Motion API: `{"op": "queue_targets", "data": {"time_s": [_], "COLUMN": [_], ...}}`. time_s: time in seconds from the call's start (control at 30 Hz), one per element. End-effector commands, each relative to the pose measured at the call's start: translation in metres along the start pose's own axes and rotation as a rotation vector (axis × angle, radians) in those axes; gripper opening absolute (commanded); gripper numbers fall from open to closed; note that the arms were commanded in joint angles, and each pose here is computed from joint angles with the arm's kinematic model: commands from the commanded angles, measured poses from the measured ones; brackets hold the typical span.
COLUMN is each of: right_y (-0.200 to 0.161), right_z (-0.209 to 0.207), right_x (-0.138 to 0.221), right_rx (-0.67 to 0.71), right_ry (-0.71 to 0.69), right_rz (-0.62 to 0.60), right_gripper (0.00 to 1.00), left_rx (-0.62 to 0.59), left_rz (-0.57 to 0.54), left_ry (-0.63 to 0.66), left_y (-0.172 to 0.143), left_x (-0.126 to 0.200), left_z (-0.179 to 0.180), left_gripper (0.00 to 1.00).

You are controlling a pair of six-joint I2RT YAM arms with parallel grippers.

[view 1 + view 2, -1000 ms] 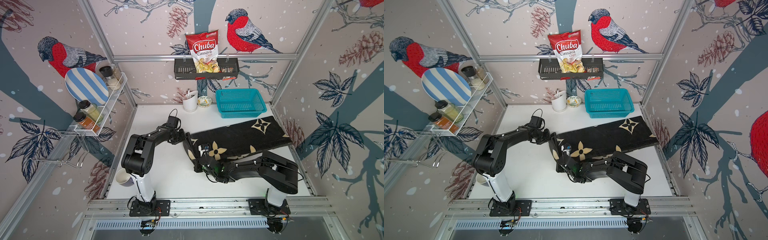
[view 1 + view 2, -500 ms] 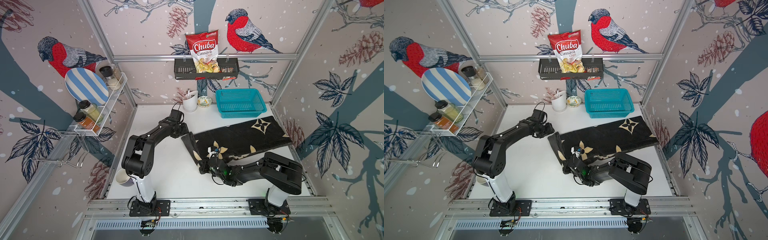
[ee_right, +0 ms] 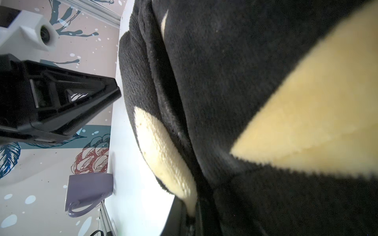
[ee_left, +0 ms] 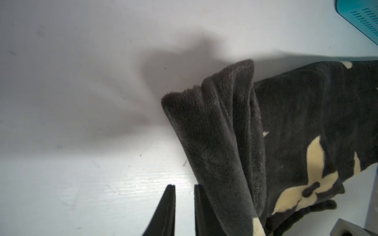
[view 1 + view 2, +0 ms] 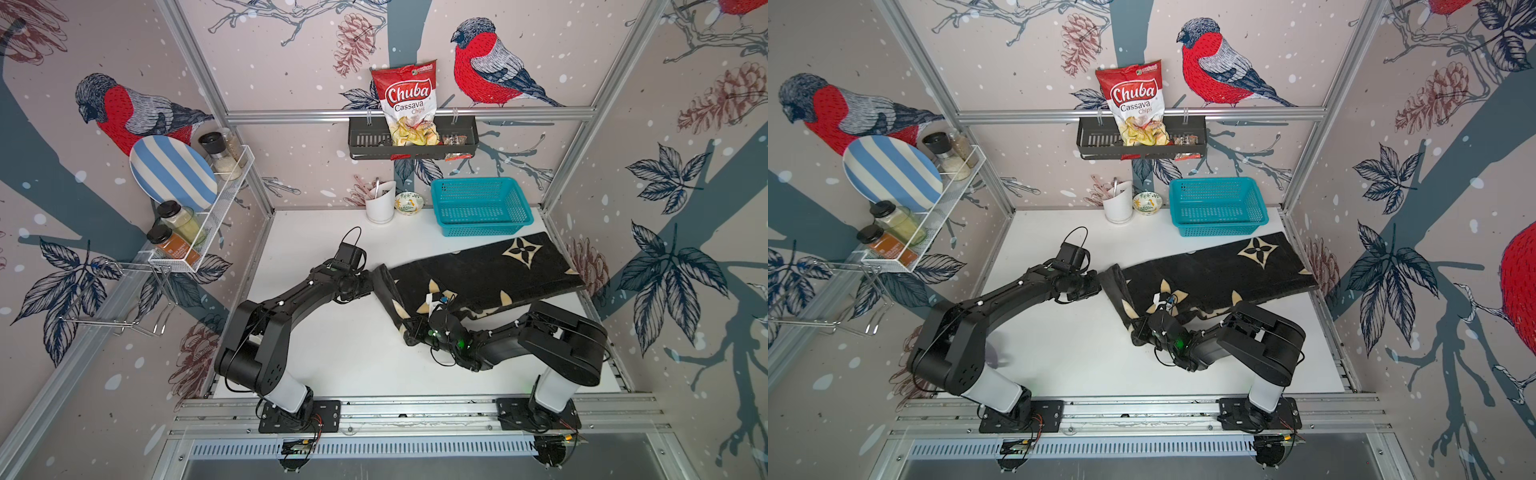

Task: Roll up the pillowcase
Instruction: Roll the pillowcase at the center of the board.

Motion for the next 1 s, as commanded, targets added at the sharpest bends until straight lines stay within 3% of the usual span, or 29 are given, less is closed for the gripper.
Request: {"op": "queue_targets", "data": {"time_s": [0.0,0.5,0.57,0.67,0.73,0.97], "right_y": [0.002,0.005,0.005,0.005,0.005,0.007], "right_z": [-0.003,-0.005,-0.006,-0.006,-0.006,-0.007], "right_x": [-0.001,-0.003,-0.002,-0.002,-0.002,-0.001], "right_rx": [-0.011,-0.007,-0.008,-0.010,-0.008,-0.009], "right_ry": [-0.009,-0.017,-0.017,-0.017,-0.015,-0.011], "right_rz": [0.001,0.016,0.018,0.018,0.019,0.011], "right_gripper": [0.00,0.00,0.00,0.00,0.00,0.00], "left_rx": [0.020,0.033,0.025,0.006,-0.015,0.027], "left_rz": [-0.024,-0.009,-0.002,-0.008,-0.013,0.013], "left_ry": [-0.102,-0.169,-0.160,-0.118,-0.079,-0.017], "left_y": [0.006,0.033,0.034,0.035,0.034,0.016], "left_x": [-0.005,-0.038,-0.040,-0.032,-0.024,-0.010], "left_z": [-0.016,-0.039,-0.038,-0.036,-0.033,-0.016], "left_gripper": [0.19,0.22,0.31,0.58,0.66,0.69]}}
Point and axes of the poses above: each gripper's point midway between its finger pads, its own x axis back along the fingers, its own z axis along the line the jaws close on, y = z × x, the point moved 5 cm from there along x, back along the fingers, and after that the axes turned 5 degrees about -x, right-handed, at the moved point
